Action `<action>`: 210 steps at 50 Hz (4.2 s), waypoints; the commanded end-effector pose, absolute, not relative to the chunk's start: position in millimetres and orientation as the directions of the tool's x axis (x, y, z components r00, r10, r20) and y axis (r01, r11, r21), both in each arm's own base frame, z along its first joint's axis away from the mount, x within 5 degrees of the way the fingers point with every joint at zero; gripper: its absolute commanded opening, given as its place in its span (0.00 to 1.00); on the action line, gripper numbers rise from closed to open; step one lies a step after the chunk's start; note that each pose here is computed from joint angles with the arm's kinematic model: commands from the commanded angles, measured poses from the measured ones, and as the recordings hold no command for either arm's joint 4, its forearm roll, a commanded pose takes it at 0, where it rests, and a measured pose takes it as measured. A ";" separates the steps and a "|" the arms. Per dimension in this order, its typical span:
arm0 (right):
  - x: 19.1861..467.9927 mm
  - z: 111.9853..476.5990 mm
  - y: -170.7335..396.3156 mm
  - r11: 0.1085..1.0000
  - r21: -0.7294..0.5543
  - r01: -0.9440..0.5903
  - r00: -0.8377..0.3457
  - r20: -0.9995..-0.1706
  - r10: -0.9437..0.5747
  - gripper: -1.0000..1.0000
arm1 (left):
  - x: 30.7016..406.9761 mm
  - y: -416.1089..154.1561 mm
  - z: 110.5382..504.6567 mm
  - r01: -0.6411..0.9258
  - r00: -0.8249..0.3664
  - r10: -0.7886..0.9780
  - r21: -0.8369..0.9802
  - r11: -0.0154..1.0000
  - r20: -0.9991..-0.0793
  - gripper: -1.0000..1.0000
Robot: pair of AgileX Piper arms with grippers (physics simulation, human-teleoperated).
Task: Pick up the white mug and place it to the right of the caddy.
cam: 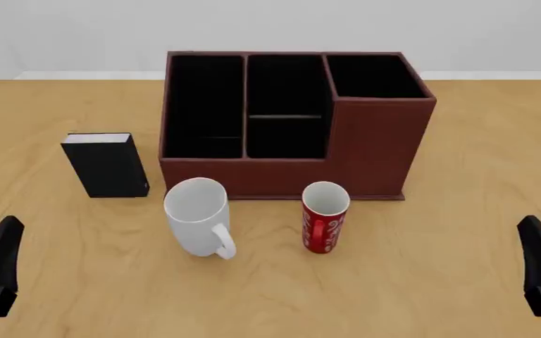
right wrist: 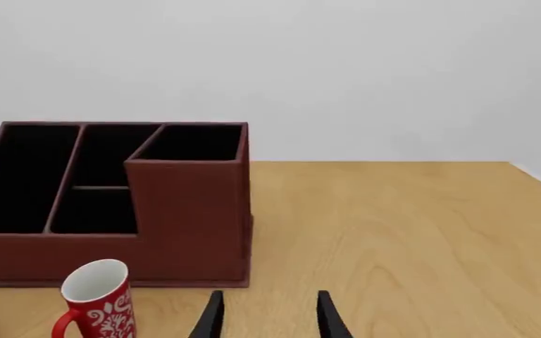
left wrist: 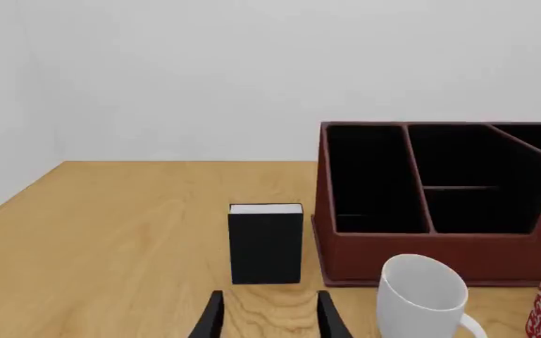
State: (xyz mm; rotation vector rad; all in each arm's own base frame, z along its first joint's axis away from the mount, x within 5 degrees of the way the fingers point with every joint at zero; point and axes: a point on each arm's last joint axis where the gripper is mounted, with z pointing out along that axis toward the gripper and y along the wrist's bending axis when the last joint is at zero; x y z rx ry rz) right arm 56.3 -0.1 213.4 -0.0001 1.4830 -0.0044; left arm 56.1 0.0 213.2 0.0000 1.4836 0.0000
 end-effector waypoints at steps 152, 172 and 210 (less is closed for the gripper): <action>191.6 395.0 163.5 0.709 -0.190 -0.679 -0.083 -0.940 -0.331 1.00 | 56.1 0.0 213.2 0.000 0.087 0.000 0.000 1.000 -0.996 1.00; 203.8 373.1 188.8 0.650 -0.231 -0.724 -0.089 -0.903 -0.420 1.00 | 56.1 0.0 213.2 0.000 0.087 0.000 0.000 1.000 -0.996 1.00; 205.0 308.9 267.3 0.583 -0.053 -0.811 -0.256 -0.863 -0.436 1.00 | 56.1 0.0 213.2 0.000 0.087 0.000 0.000 1.000 -0.996 1.00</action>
